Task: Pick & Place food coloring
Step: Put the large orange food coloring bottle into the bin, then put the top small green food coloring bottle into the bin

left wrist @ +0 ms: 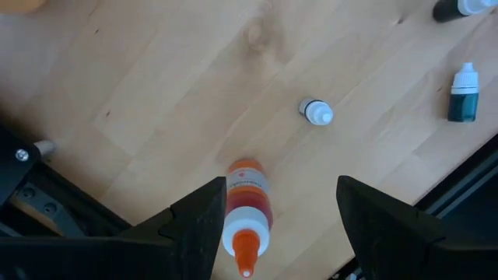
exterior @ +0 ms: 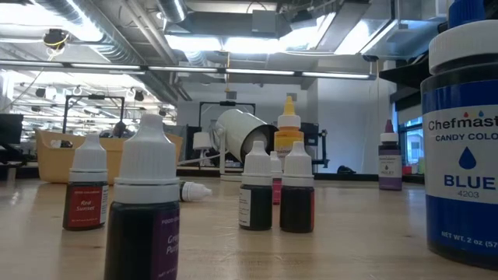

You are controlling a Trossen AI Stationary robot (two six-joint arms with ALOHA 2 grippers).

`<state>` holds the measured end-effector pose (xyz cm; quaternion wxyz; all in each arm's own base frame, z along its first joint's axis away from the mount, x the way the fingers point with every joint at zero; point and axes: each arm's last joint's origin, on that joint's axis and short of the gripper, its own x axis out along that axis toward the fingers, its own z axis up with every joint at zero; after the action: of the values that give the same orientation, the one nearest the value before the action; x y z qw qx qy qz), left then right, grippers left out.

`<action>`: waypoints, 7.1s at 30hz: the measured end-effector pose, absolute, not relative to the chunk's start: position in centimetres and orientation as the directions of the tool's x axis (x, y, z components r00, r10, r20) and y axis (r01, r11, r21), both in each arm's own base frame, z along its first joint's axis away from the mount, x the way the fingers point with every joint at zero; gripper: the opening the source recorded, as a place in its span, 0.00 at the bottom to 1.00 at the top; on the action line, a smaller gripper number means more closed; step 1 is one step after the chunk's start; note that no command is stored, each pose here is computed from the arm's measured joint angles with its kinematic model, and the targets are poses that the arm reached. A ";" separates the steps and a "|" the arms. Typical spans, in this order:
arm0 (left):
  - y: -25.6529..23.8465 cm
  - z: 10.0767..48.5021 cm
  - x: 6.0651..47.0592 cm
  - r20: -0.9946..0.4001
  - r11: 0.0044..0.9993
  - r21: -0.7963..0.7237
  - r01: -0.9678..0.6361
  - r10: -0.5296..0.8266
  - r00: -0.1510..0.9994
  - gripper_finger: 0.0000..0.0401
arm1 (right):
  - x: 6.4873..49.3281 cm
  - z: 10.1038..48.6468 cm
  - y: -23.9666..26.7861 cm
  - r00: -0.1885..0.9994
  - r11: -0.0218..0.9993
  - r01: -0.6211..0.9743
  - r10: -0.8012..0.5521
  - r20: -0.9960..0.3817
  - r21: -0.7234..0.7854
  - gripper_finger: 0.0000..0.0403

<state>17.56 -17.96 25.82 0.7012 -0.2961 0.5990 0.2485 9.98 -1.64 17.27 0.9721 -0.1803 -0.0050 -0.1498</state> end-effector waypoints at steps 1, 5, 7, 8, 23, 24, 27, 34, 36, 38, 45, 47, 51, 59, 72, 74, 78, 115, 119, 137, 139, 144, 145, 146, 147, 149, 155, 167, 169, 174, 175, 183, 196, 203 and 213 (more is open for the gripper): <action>-18.0 25.8 17.6 -0.987 0.692 -0.118 -0.712 -0.006 0.158 0.59 | 10.0 17.3 -1.6 0.955 0.895 0.293 -0.289 0.064 -0.335 0.15; -18.0 25.4 17.5 -0.993 0.673 -0.081 -0.735 0.011 0.120 0.58 | 10.0 17.3 -1.6 0.955 0.932 0.296 -0.289 0.064 -0.211 0.15; -18.3 24.9 17.7 -0.996 0.675 -0.060 -0.735 0.006 0.087 0.58 | 10.0 17.3 -1.6 0.955 0.944 0.296 -0.289 0.064 -0.146 0.15; -18.5 24.7 17.7 -0.998 0.676 -0.049 -0.736 0.002 0.068 0.57 | 10.0 17.3 -1.6 0.955 0.948 0.295 -0.289 0.064 -0.122 0.15; -20.2 21.1 18.6 -0.985 0.674 0.114 -0.730 -0.019 -0.171 0.57 | 10.0 17.3 -1.6 0.955 0.953 0.294 -0.289 0.064 -0.071 0.15; -20.2 21.0 18.6 -0.984 0.674 0.116 -0.730 -0.021 -0.176 0.56 | 10.0 17.3 -1.6 0.955 0.953 0.293 -0.289 0.064 -0.071 0.15; -20.2 20.9 18.6 -0.983 0.674 0.119 -0.729 -0.021 -0.180 0.55 | 10.0 17.3 -1.6 0.955 0.953 0.294 -0.290 0.064 -0.071 0.15; -20.2 20.9 18.6 -0.984 0.696 0.114 -0.709 -0.018 -0.177 0.46 | 10.0 17.3 -1.6 0.955 0.953 0.294 -0.289 0.065 -0.070 0.15; -20.2 20.9 18.6 -0.984 0.713 0.111 -0.693 -0.019 -0.177 0.42 | 10.0 17.3 -1.6 0.955 0.953 0.294 -0.289 0.064 -0.071 0.15; -20.2 21.0 18.6 -0.984 0.728 0.106 -0.677 -0.020 -0.176 0.39 | 10.0 17.3 -1.6 0.955 0.953 0.294 -0.289 0.064 -0.070 0.15; -20.3 21.1 18.7 -0.986 0.755 0.089 -0.650 -0.027 -0.167 0.31 | 10.0 17.3 -1.6 0.955 0.953 0.294 -0.290 0.065 -0.071 0.15; -20.3 21.1 18.7 -0.985 0.755 0.090 -0.650 -0.027 -0.168 0.31 | 10.0 17.3 -1.6 0.955 0.953 0.294 -0.289 0.064 -0.070 0.15; -20.0 21.4 18.6 -0.987 0.746 0.079 -0.662 -0.034 -0.156 0.31 | 10.0 17.3 -1.6 0.955 0.953 0.294 -0.289 0.064 -0.071 0.15; -17.5 24.4 18.9 -0.995 0.649 -0.041 -0.759 0.042 0.090 0.31 | 10.0 17.3 -1.6 0.955 0.953 0.294 -0.290 0.064 -0.070 0.15; -8.1 29.1 20.6 -0.935 0.620 -0.144 -0.771 0.170 0.311 0.31 | 10.0 17.3 -1.6 0.955 0.953 0.294 -0.289 0.064 -0.071 0.15; -6.3 29.4 20.6 -0.944 0.606 -0.113 -0.788 0.181 0.275 0.31 | 10.0 17.3 -1.6 0.955 0.953 0.294 -0.290 0.064 -0.071 0.15; -3.0 29.4 19.6 -0.976 0.553 0.011 -0.833 0.188 0.112 0.30 | 10.0 17.3 -1.6 0.955 0.953 0.294 -0.290 0.064 -0.071 0.15; 8.0 23.2 16.9 -0.998 0.458 0.063 -0.887 0.011 -0.066 0.31 | 10.0 17.3 -1.6 0.955 0.953 0.294 -0.290 0.064 -0.071 0.15; 8.3 22.6 16.6 -0.997 0.440 0.068 -0.895 0.009 -0.072 0.31 | 10.0 17.3 -1.6 0.955 0.953 0.294 -0.290 0.064 -0.071 0.15; 9.1 22.4 16.4 -0.977 0.454 0.197 -0.869 0.164 -0.135 0.38 | 10.0 17.3 -1.6 0.955 0.953 0.294 -0.290 0.064 -0.074 0.15; 9.1 22.4 16.3 -0.975 0.453 0.205 -0.868 0.173 -0.140 0.38 | 10.0 17.3 -1.6 0.955 0.953 0.294 -0.290 0.064 -0.074 0.15; 9.0 22.4 16.4 -0.982 0.470 0.179 -0.864 0.143 -0.125 0.38 | 10.0 17.3 -1.6 0.955 0.953 0.294 -0.289 0.064 -0.074 0.15; 8.9 22.4 16.4 -0.985 0.472 0.165 -0.866 0.128 -0.118 0.38 | 10.0 17.3 -1.6 0.955 0.953 0.294 -0.290 0.064 -0.074 0.15; 8.9 22.4 16.4 -0.988 0.474 0.151 -0.868 0.112 -0.110 0.38 | 10.0 17.3 -1.6 0.955 0.953 0.294 -0.290 0.064 -0.074 0.15; 8.9 22.4 16.4 -0.990 0.476 0.139 -0.868 0.099 -0.104 0.37 | 10.0 17.3 -1.6 0.955 0.953 0.294 -0.290 0.064 -0.074 0.15; 8.8 22.4 16.5 -0.991 0.477 0.128 -0.869 0.087 -0.098 0.37 | 10.0 17.3 -1.6 0.955 0.953 0.294 -0.290 0.064 -0.074 0.15; 8.8 22.4 16.5 -0.992 0.478 0.125 -0.869 0.083 -0.097 0.38 | 10.0 17.3 -1.6 0.955 0.953 0.294 -0.290 0.064 -0.074 0.15; 8.5 24.8 16.8 -0.992 0.491 0.123 -0.863 0.073 -0.100 0.37 | 10.0 17.3 -1.6 0.955 0.953 0.294 -0.290 0.064 -0.074 0.15; 8.4 25.6 17.0 -0.993 0.499 0.112 -0.859 0.082 -0.082 0.37 | 10.0 17.3 -1.6 0.955 0.953 0.294 -0.289 0.064 -0.074 0.15; 7.8 28.2 17.9 -0.990 0.534 0.063 -0.843 0.141 0.015 0.39 | 10.0 17.3 -1.6 0.955 0.953 0.294 -0.290 0.064 -0.074 0.15; 7.5 28.8 18.1 -0.986 0.551 0.044 -0.833 0.156 0.051 0.39 | 10.0 17.3 -1.6 0.955 0.953 0.294 -0.290 0.064 -0.074 0.15; 1.8 32.0 21.8 -0.847 0.860 -0.156 -0.485 0.136 0.513 0.37 | 10.0 17.3 -1.6 0.955 0.953 0.294 -0.290 0.064 -0.072 0.15; -8.5 30.4 25.9 -0.684 0.968 -0.240 -0.073 -0.115 0.721 0.38 | 10.0 17.3 -1.6 0.955 0.953 0.294 -0.290 0.064 -0.071 0.15; -10.8 26.3 28.4 -0.762 0.984 -0.171 -0.040 -0.107 0.639 0.40 | 10.0 17.3 -1.6 0.955 0.953 0.294 -0.289 0.063 -0.069 0.15; -11.5 19.5 31.3 -0.884 0.993 -0.083 -0.078 -0.037 0.466 0.51 | 10.0 17.3 -1.6 0.955 0.954 0.293 -0.289 0.063 -0.067 0.15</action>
<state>31.29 -11.51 19.46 0.8543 -0.0559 0.5167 0.0119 9.99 -1.64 17.26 0.9880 -0.0380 -0.0262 -0.1473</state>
